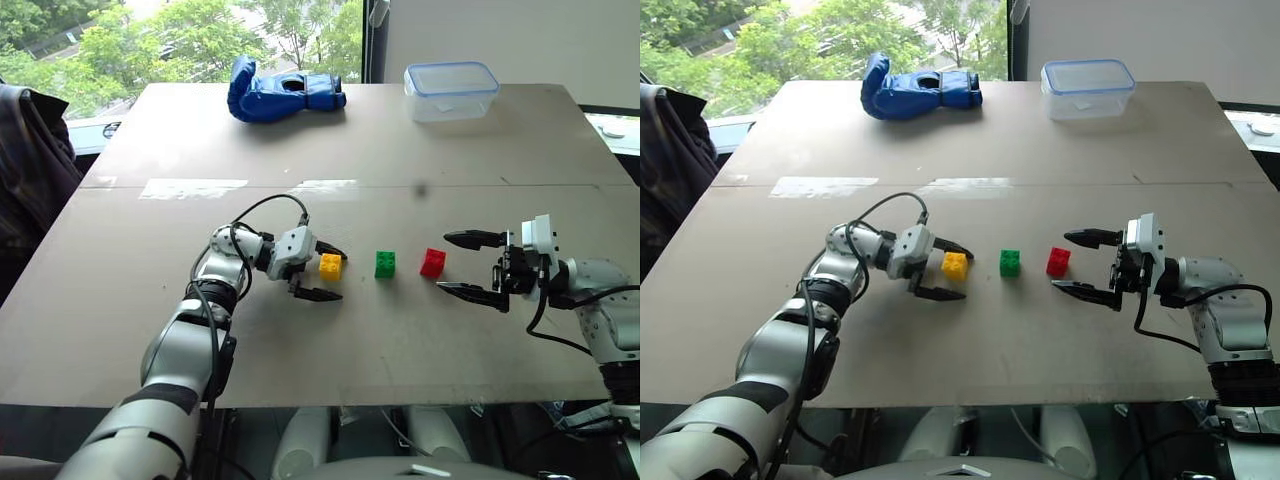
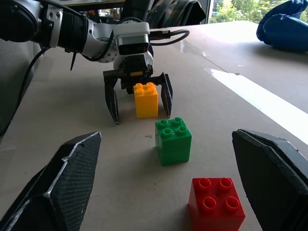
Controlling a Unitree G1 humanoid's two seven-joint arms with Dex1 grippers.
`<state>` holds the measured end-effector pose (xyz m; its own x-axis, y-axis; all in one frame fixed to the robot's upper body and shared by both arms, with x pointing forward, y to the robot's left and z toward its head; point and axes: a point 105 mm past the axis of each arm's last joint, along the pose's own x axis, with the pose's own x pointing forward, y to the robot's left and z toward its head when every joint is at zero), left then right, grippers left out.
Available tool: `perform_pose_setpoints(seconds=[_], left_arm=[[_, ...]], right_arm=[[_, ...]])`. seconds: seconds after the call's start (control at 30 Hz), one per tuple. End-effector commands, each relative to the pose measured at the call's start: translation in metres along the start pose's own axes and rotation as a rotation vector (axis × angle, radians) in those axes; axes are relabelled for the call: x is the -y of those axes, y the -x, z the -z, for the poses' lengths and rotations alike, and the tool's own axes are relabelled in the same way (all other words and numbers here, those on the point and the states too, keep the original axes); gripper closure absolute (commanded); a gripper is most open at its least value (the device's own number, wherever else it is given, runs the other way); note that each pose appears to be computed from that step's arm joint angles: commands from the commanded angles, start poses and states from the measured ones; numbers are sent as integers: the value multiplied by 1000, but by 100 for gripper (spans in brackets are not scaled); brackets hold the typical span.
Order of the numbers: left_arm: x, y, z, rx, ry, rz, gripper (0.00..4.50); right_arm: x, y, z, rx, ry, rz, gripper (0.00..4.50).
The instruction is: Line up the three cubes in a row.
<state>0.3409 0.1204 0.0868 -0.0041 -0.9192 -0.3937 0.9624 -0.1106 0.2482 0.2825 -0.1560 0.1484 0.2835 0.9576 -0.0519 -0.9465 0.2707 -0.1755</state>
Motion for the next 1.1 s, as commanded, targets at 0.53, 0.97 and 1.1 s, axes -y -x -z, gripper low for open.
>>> perform_pose_setpoints(seconds=[0.53,0.97,1.1], left_arm=[[-21,11,-6,-6,-32,-150,5],[-23,13,-4,-18,-23,-168,5],[-22,14,-2,-20,-19,-171,5]], right_arm=[[0,0,-12,25,52,-4,0],[-1,0,-11,23,51,-4,0],[-1,0,-11,22,52,-9,0]])
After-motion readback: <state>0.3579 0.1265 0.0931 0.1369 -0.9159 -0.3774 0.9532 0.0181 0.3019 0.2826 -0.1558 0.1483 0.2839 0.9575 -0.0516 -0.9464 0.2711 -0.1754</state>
